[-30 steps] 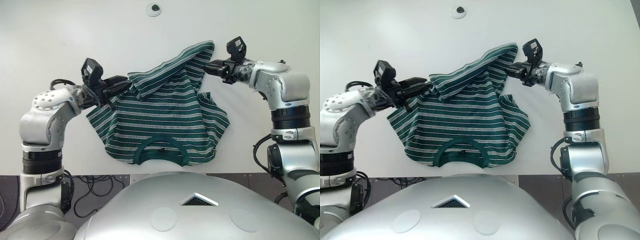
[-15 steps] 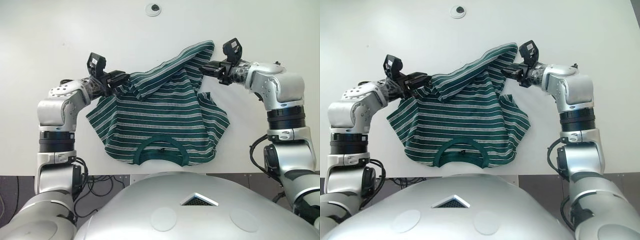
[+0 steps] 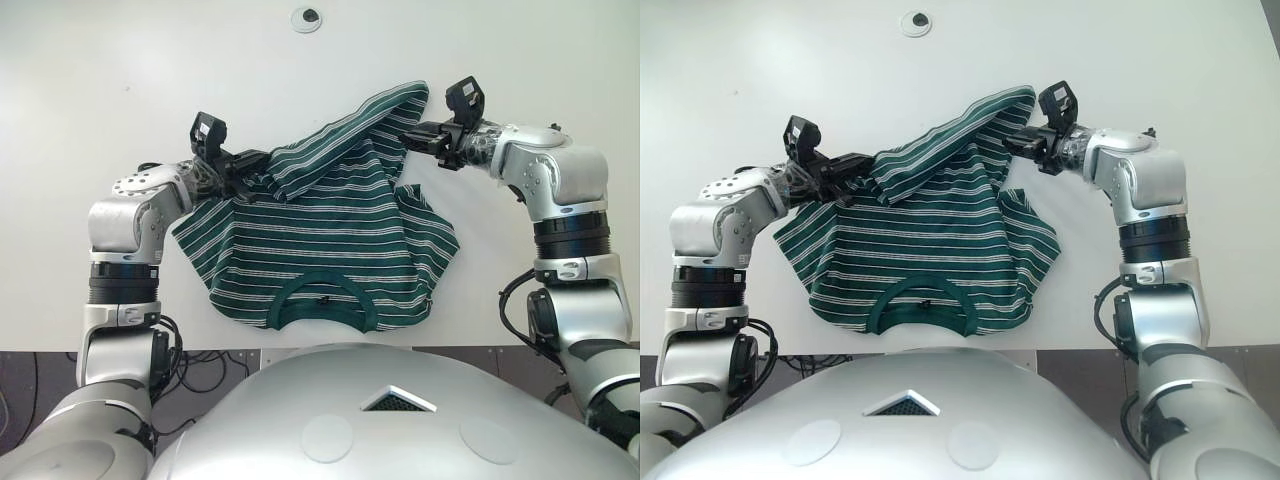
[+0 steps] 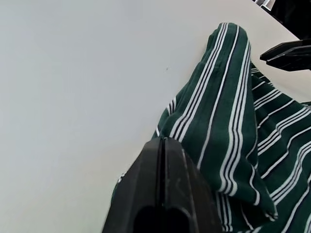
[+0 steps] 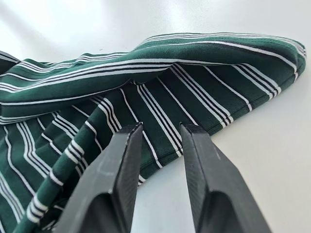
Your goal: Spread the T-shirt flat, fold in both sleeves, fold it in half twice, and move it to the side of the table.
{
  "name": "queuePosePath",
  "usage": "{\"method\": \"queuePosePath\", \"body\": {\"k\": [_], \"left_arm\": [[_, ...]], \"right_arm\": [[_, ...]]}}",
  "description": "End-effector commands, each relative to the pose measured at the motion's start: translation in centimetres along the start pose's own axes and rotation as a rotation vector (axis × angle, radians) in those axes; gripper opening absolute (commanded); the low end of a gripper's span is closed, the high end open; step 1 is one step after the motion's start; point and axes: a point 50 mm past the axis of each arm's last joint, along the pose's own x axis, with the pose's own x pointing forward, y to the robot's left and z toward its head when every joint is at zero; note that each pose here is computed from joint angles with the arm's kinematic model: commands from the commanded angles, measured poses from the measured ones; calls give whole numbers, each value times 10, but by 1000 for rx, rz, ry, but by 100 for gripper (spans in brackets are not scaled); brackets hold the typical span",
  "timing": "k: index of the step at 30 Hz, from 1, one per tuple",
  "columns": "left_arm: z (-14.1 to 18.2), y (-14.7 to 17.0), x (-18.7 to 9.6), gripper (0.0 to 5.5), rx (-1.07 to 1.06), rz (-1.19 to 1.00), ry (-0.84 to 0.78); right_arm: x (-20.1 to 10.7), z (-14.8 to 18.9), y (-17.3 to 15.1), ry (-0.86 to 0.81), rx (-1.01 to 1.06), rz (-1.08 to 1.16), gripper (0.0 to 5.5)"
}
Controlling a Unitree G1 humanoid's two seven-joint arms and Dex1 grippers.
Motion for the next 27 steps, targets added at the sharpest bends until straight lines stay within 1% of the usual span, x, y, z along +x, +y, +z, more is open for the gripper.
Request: {"method": "queuePosePath", "body": {"k": [1, 5, 8, 11, 14, 17, 22, 23, 24, 27], "left_arm": [[13, 0, 0, 1, 30, 6, -67], [39, 13, 3, 1, 78, 100, -167], [55, 27, 11, 1, 137, 181, -177], [70, 53, 23, 1, 201, 353, -147], [81, 71, 27, 1, 281, 494, -103], [85, 79, 33, 1, 358, 577, -32], [82, 80, 42, 1, 510, 647, 85], [81, 80, 42, 21, 524, 658, 103], [81, 81, 42, 27, 534, 667, 110], [85, 83, 38, 74, 575, 716, 93]], "right_arm": [[1, 2, 0, -7, -7, -10, 139], [2, 2, 0, -6, -6, -12, 139], [4, 3, 0, -6, -11, -11, 139], [6, 3, 1, -4, -17, -6, 139], [9, 2, 6, 2, -24, 13, 139], [13, -1, 14, 11, -32, 49, 139], [23, 1, 24, 18, -69, 78, 139], [25, 3, 25, 10, -78, 76, 139], [26, 5, 25, 3, -84, 73, 139], [26, 8, 24, -12, -91, 60, 139]]}}
